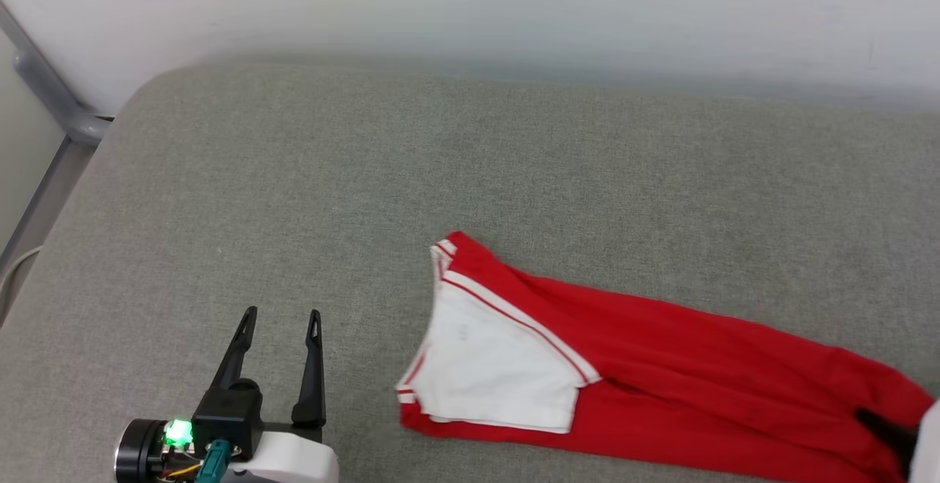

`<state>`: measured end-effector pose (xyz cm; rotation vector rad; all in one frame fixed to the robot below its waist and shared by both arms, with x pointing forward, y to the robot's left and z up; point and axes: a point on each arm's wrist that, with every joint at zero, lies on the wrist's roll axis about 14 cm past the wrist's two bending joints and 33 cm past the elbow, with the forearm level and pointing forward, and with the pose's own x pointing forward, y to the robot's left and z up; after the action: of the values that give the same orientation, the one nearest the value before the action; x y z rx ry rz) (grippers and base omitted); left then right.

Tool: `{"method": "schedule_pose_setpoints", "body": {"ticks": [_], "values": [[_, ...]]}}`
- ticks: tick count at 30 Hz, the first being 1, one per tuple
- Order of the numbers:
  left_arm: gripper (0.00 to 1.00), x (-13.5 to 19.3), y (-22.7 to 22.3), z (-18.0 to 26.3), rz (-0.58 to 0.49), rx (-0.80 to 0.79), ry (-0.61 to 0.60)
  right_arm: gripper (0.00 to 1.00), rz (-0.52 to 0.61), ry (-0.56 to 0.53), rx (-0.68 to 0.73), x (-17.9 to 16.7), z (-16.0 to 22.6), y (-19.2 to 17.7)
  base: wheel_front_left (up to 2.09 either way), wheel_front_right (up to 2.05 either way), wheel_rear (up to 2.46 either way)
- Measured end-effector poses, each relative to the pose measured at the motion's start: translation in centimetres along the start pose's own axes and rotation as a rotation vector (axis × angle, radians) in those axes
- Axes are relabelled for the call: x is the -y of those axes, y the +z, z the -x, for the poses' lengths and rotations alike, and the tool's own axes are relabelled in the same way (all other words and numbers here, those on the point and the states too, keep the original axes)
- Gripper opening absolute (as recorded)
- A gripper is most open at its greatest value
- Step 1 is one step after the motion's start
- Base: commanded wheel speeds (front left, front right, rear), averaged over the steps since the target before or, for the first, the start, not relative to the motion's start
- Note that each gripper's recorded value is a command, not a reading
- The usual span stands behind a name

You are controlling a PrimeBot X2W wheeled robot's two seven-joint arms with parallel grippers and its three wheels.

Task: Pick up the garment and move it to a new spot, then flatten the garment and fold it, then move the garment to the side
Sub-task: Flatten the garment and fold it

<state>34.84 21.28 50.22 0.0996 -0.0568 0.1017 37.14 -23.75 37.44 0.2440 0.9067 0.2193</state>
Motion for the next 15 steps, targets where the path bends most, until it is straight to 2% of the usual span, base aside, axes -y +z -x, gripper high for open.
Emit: {"method": "schedule_pose_setpoints", "body": {"ticks": [8,15], "values": [[1.00,-0.1,0.2,0.3,-0.010,0.007,0.000,0.00,0.052,-0.200,0.025,6.7,3.1,1.8,0.00,0.00,0.00],[1.00,-0.1,0.5,0.8,-0.010,0.017,-0.005,0.00,0.086,-0.167,0.074,5.6,4.2,3.7,0.00,0.00,0.00]]}}
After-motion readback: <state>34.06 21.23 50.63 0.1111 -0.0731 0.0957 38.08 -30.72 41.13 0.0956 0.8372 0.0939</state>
